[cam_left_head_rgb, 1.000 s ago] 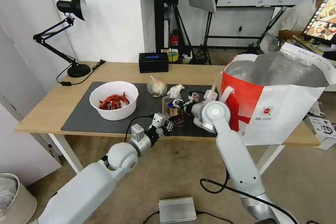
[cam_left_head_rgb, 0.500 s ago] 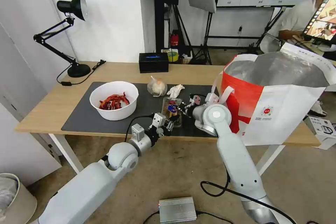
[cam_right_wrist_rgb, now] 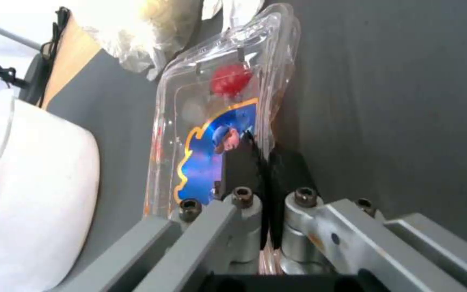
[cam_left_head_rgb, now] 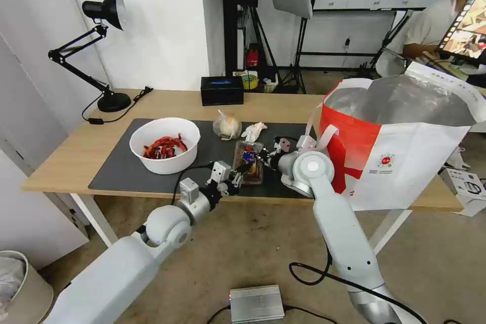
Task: Pick up the trash from the table and place it into the takeout bag.
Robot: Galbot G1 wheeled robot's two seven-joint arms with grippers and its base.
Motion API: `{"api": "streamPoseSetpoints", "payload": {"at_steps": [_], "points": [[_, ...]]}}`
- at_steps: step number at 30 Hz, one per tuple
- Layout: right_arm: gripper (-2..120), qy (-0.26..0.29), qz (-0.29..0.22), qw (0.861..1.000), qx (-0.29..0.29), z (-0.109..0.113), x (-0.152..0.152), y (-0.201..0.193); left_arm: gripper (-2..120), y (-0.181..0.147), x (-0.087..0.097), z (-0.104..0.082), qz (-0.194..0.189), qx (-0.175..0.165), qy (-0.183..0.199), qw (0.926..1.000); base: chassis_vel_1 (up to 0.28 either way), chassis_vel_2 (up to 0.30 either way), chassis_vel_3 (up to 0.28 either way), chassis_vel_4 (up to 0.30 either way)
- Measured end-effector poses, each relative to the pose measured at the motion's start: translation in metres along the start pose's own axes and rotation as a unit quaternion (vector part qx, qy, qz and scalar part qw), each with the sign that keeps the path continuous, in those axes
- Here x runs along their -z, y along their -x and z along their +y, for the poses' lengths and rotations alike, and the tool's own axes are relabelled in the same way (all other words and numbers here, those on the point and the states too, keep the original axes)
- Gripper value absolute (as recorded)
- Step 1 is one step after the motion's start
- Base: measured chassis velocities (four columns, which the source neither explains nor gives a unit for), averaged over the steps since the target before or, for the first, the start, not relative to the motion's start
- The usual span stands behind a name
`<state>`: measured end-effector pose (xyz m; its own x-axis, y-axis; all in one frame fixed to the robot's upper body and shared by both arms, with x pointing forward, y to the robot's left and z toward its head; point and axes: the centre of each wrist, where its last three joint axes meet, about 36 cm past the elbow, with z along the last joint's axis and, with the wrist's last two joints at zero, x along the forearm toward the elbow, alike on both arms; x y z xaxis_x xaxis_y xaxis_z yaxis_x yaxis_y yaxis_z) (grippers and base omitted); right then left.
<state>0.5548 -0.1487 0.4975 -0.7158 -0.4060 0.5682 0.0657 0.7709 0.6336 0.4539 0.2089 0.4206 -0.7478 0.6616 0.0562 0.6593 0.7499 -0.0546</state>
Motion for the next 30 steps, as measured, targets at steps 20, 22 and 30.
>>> {"api": "streamPoseSetpoints", "payload": {"at_steps": [20, 22, 30], "points": [[0, -0.020, -0.020, 0.999, 0.032, 0.003, 0.002, -0.012, 28, -0.073, 0.013, 0.010, -0.017, 0.049, 0.008, 0.9986, 0.000, 0.000, 0.000, 0.000], [0, -0.025, -0.025, 0.999, 0.036, 0.004, 0.001, -0.015, 33, -0.077, 0.013, 0.010, -0.017, 0.052, 0.009, 0.9984, 0.000, 0.000, 0.000, 0.000], [0, -0.067, -0.067, 0.994, 0.057, -0.001, 0.001, -0.039, 78, -0.115, 0.005, 0.003, -0.011, 0.077, 0.007, 0.9969, 0.000, 0.000, 0.000, 0.000]]}}
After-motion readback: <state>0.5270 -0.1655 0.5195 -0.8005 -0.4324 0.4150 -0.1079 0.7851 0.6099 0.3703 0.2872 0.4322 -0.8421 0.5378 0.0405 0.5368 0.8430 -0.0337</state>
